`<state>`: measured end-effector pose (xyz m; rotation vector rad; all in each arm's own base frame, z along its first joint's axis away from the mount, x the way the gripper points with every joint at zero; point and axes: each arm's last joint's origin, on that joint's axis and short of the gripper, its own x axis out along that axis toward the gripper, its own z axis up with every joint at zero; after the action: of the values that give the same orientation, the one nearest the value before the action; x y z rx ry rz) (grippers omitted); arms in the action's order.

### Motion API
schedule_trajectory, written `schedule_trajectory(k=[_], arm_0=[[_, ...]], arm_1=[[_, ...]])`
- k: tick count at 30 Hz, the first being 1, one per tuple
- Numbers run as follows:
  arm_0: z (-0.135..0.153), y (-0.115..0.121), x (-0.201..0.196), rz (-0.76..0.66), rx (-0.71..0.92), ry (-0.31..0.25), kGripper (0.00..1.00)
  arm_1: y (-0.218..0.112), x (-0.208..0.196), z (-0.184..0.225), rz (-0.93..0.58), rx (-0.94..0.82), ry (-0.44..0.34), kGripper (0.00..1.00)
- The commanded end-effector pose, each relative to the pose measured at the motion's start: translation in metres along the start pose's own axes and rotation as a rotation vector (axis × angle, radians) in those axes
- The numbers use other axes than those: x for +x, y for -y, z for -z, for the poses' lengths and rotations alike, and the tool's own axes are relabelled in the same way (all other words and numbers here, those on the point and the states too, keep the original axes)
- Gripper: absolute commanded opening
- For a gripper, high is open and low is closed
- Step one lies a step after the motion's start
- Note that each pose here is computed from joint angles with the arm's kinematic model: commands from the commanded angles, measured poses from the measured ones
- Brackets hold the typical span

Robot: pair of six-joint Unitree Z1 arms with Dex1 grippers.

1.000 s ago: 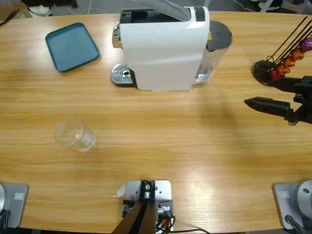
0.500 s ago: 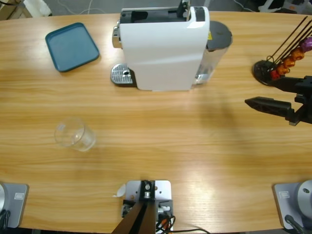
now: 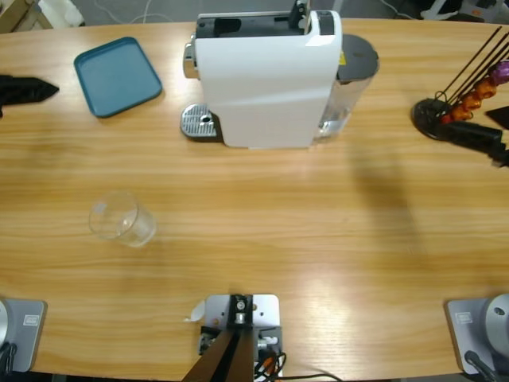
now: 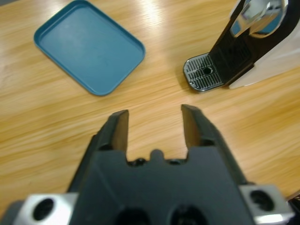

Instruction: Pour coffee

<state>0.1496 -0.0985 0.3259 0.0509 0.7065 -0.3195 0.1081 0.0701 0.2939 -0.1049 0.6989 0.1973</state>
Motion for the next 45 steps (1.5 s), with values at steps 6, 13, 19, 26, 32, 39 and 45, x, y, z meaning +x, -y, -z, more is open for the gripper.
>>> schedule_trajectory(k=[6, 13, 19, 26, 32, 39, 45], arm_0=[[0.031, -0.006, 0.009, -0.02, 0.069, -0.029, 0.908], [0.043, -0.014, -0.011, -0.012, 0.086, 0.029, 0.922], [0.043, -0.011, 0.003, -0.024, 0.099, -0.026, 0.922], [0.043, -0.011, 0.004, -0.026, 0.101, -0.032, 0.918], [0.043, -0.011, 0.004, -0.026, 0.102, -0.032, 0.918], [0.043, -0.011, 0.004, -0.024, 0.107, -0.032, 0.918], [0.043, -0.011, 0.004, -0.023, 0.109, -0.033, 0.913]], arm_1=[[0.051, -0.003, -0.011, 0.273, 0.249, 0.07, 0.941], [0.045, 0.037, -0.021, 0.243, 0.206, 0.014, 0.885], [0.051, 0.057, -0.025, 0.268, 0.226, -0.013, 0.885], [0.061, 0.064, -0.026, 0.304, 0.259, -0.007, 0.885], [0.063, 0.069, -0.026, 0.305, 0.264, -0.014, 0.885], [0.064, 0.074, -0.027, 0.299, 0.264, -0.018, 0.861], [0.064, 0.078, -0.028, 0.295, 0.26, -0.021, 0.772]])
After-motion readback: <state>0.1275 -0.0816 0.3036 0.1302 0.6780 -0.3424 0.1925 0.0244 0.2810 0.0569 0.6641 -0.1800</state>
